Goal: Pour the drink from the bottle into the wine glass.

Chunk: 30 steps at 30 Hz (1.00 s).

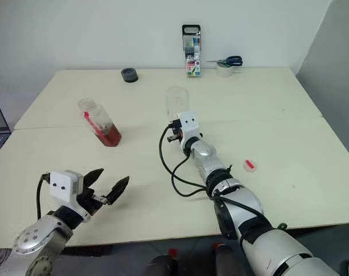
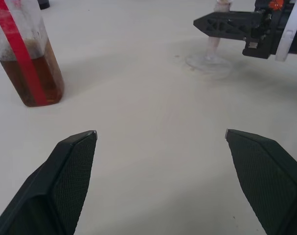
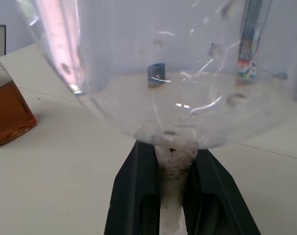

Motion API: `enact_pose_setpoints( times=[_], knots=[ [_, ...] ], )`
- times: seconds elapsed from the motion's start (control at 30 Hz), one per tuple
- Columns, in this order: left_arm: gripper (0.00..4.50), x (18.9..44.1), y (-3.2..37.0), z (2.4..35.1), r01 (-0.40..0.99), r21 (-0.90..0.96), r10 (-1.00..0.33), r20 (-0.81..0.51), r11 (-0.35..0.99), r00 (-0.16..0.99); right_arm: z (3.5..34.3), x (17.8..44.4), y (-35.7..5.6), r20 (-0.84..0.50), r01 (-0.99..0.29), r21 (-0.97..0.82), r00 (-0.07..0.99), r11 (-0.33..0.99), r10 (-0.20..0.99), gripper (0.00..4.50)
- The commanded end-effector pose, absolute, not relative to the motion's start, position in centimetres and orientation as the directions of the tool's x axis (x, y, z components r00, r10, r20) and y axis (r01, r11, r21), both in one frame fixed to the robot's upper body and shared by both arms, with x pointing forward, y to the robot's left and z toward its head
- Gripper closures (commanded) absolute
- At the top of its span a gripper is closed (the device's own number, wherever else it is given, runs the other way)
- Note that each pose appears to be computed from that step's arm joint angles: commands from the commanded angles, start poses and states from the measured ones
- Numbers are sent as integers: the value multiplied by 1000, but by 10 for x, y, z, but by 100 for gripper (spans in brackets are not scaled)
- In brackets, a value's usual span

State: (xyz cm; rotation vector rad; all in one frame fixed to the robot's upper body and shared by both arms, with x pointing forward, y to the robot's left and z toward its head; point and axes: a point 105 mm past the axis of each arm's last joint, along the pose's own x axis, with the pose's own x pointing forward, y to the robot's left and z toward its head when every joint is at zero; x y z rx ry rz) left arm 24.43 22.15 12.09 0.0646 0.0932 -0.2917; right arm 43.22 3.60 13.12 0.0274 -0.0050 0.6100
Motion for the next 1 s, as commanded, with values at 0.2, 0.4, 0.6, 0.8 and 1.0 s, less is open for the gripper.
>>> enact_pose_setpoints(
  times=[0.2, 0.4, 0.6, 0.8, 1.0],
  knots=[
    [0, 246, 226, 136, 284, 84, -281, -50, 955, 959, 131, 403, 87, 50, -671, -64, 737, 739, 674, 407],
    [0, 253, 223, 138, 306, 88, -303, -45, 948, 952, 123, 399, 88, 48, -670, -2, 741, 742, 670, 407],
    [0, 258, 223, 142, 320, 103, -316, -46, 942, 948, 115, 399, 84, 31, -656, 47, 754, 753, 656, 407],
    [0, 261, 221, 143, 334, 107, -331, -49, 936, 942, 110, 400, 80, 22, -645, 21, 765, 764, 644, 302],
    [0, 265, 214, 142, 361, 102, -357, -53, 927, 932, 104, 396, 75, 33, -671, 1, 741, 742, 670, 95]
  ],
)
